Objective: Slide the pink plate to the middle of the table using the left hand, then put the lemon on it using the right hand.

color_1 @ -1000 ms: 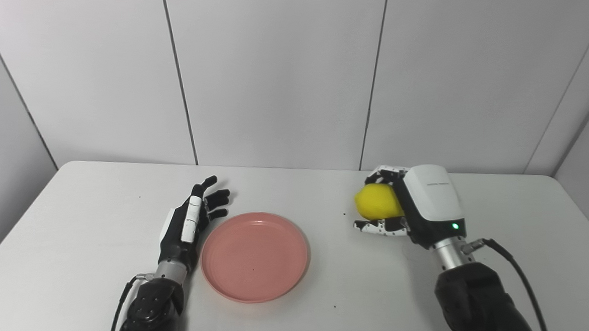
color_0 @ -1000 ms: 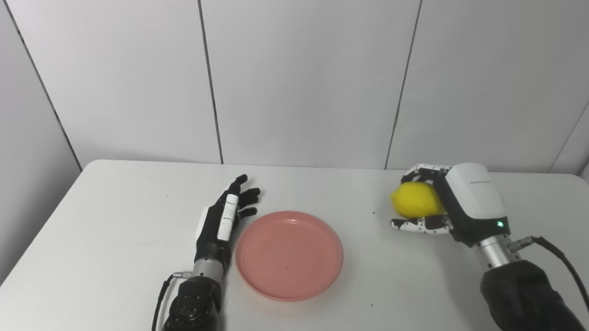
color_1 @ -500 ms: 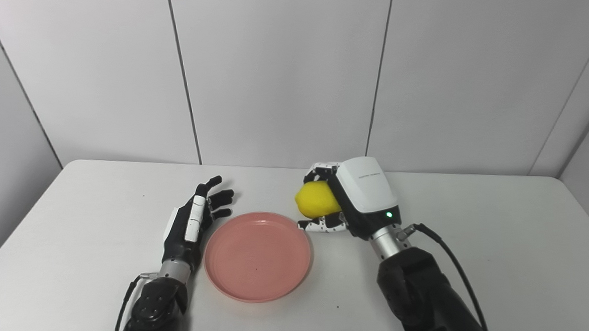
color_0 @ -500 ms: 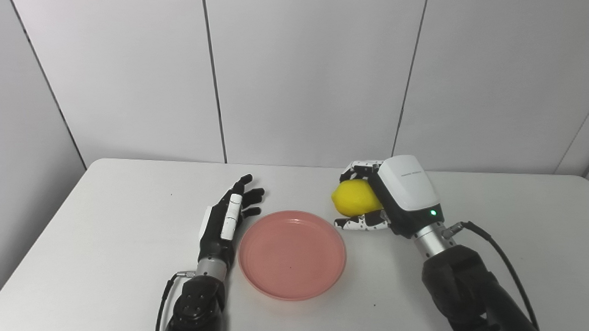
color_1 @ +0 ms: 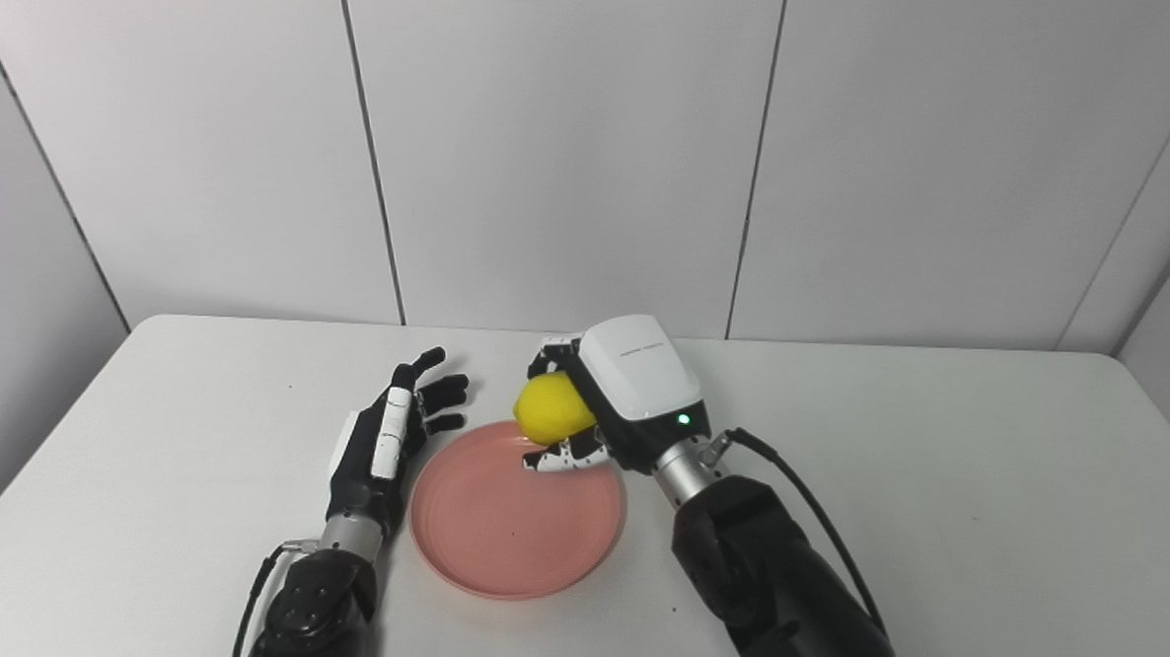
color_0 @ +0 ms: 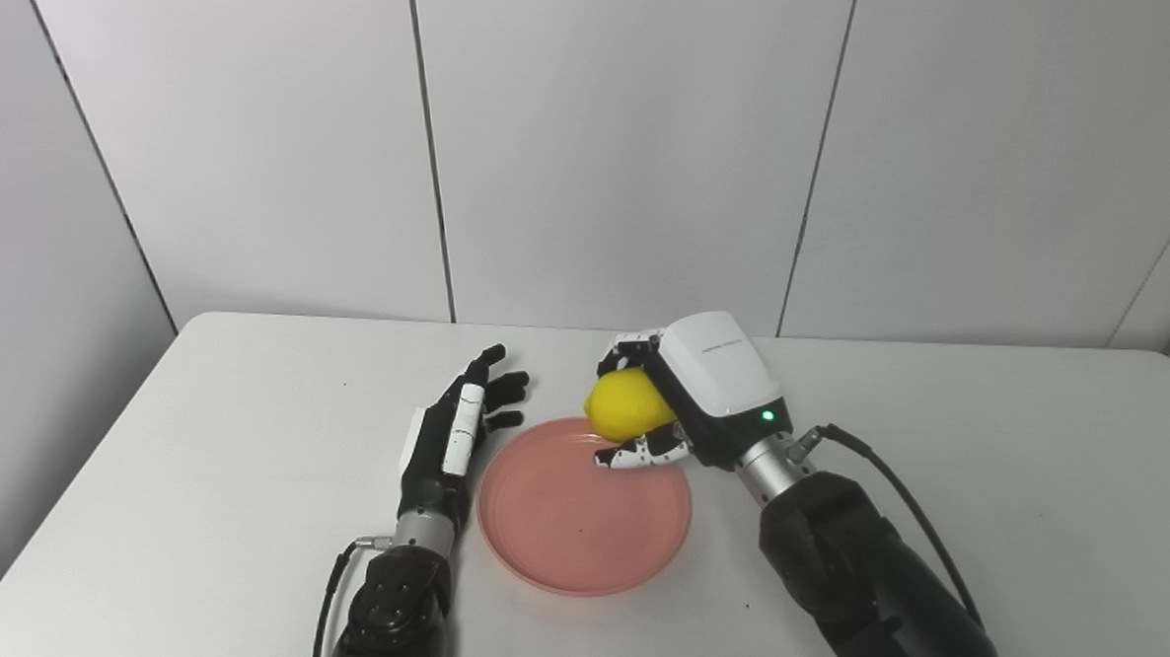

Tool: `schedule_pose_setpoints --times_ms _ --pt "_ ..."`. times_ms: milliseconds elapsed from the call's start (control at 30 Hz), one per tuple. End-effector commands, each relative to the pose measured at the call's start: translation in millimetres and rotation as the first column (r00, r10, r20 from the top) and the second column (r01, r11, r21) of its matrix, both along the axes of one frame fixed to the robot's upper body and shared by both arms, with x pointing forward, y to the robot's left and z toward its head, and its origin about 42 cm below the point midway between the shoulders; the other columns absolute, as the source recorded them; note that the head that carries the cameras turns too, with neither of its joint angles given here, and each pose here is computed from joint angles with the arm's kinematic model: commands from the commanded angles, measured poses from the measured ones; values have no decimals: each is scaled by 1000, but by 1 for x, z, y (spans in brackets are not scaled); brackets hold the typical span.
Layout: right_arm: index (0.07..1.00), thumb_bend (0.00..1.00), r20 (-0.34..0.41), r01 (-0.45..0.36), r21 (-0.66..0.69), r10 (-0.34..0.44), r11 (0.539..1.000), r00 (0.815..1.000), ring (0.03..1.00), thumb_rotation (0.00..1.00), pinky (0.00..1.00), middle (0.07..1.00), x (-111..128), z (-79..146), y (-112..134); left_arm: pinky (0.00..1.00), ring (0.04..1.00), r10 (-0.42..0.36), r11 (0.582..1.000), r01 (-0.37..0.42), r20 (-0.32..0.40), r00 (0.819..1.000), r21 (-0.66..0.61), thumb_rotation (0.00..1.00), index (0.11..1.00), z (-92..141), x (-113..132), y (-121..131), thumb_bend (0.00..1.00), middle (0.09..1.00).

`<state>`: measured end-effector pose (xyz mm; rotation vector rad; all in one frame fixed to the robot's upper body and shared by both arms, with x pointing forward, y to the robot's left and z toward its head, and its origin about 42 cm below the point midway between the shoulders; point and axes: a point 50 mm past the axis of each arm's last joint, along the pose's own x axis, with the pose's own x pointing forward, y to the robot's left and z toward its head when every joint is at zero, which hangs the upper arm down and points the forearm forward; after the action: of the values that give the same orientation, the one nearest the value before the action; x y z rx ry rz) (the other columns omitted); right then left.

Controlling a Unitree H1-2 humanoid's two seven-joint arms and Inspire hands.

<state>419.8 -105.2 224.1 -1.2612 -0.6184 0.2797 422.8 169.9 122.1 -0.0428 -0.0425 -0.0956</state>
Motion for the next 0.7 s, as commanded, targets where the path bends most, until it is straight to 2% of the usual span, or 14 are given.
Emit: schedule_pose_setpoints --times_ms 0,200,333,500,667 --pt "488 512 83 -62 8 61 998 995 191 145 126 293 6 24 14 719 772 -53 999 53 -130 990 -2 978 827 -30 -12 -20 801 744" --pt "487 511 23 -68 -8 68 998 997 194 143 131 284 12 17 30 707 775 -56 998 58 -128 990 9 995 831 -32 -12 -21 799 746" --pt "488 511 9 -91 -57 91 994 996 199 140 137 291 15 14 37 706 773 -60 998 63 -125 990 14 987 819 -32 -12 -24 799 740" --pt "473 515 -7 -106 -110 106 988 994 157 141 104 231 17 3 43 719 781 -63 998 62 -130 990 -10 979 872 -33 -10 -26 795 772" --pt "483 513 -59 -114 -140 107 984 993 210 141 147 303 22 -4 46 743 803 -63 998 62 -129 990 -12 972 771 -31 -12 -29 808 793"
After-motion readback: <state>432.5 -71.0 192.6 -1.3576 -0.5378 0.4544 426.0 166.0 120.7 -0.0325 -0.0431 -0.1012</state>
